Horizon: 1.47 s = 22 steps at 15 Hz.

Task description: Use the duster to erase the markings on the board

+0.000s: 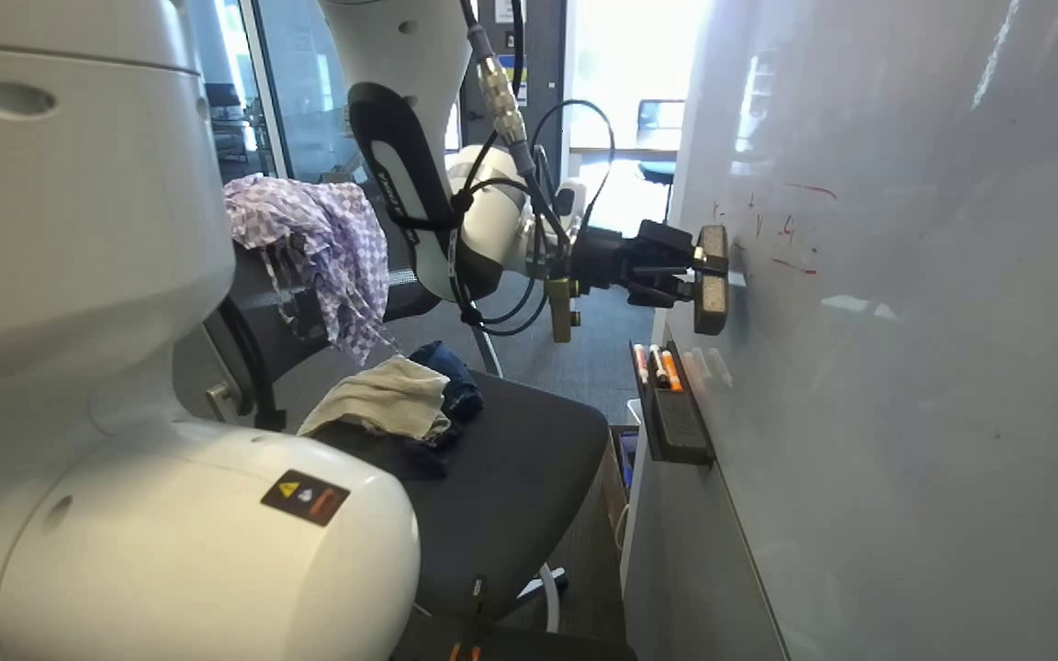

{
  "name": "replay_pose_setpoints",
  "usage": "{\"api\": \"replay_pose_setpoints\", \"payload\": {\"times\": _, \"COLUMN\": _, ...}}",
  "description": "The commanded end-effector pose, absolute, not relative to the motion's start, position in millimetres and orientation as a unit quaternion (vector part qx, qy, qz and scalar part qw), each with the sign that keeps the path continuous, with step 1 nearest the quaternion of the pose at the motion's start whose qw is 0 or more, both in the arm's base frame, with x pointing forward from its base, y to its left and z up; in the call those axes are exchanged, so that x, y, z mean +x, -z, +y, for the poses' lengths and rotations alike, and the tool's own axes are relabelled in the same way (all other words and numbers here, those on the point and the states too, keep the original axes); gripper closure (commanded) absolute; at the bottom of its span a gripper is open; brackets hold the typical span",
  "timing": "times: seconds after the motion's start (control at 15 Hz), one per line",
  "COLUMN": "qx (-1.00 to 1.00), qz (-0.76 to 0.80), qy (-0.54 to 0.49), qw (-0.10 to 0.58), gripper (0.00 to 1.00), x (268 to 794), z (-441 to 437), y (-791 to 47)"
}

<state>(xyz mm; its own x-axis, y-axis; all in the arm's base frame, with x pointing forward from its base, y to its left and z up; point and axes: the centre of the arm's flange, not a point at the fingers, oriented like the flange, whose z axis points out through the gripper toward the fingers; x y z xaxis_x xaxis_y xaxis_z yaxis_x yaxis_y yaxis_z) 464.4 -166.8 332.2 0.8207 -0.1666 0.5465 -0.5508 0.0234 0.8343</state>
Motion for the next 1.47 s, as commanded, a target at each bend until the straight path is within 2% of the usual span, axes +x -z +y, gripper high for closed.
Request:
{"api": "replay_pose_setpoints", "payload": {"times": 0.0, "qx": 0.689, "qz": -0.268, "qy": -0.173, "qw": 0.650, "gripper": 0.69, "x": 501, "z": -157, "y": -355}}
{"api": "replay_pose_setpoints", "payload": {"times": 0.47, "qx": 0.670, "qz": -0.272, "qy": -0.182, "qw": 0.666, "gripper": 0.69, "x": 570, "z": -147, "y": -363}}
{"api": "replay_pose_setpoints", "payload": {"times": 0.93, "qx": 0.608, "qz": -0.295, "qy": -0.138, "qw": 0.723, "gripper": 0.69, "x": 601, "z": -177, "y": -326}}
{"api": "replay_pose_setpoints", "payload": {"times": 1.4, "qx": 0.637, "qz": -0.314, "qy": -0.139, "qw": 0.690, "gripper": 0.69, "x": 615, "z": -180, "y": -337}}
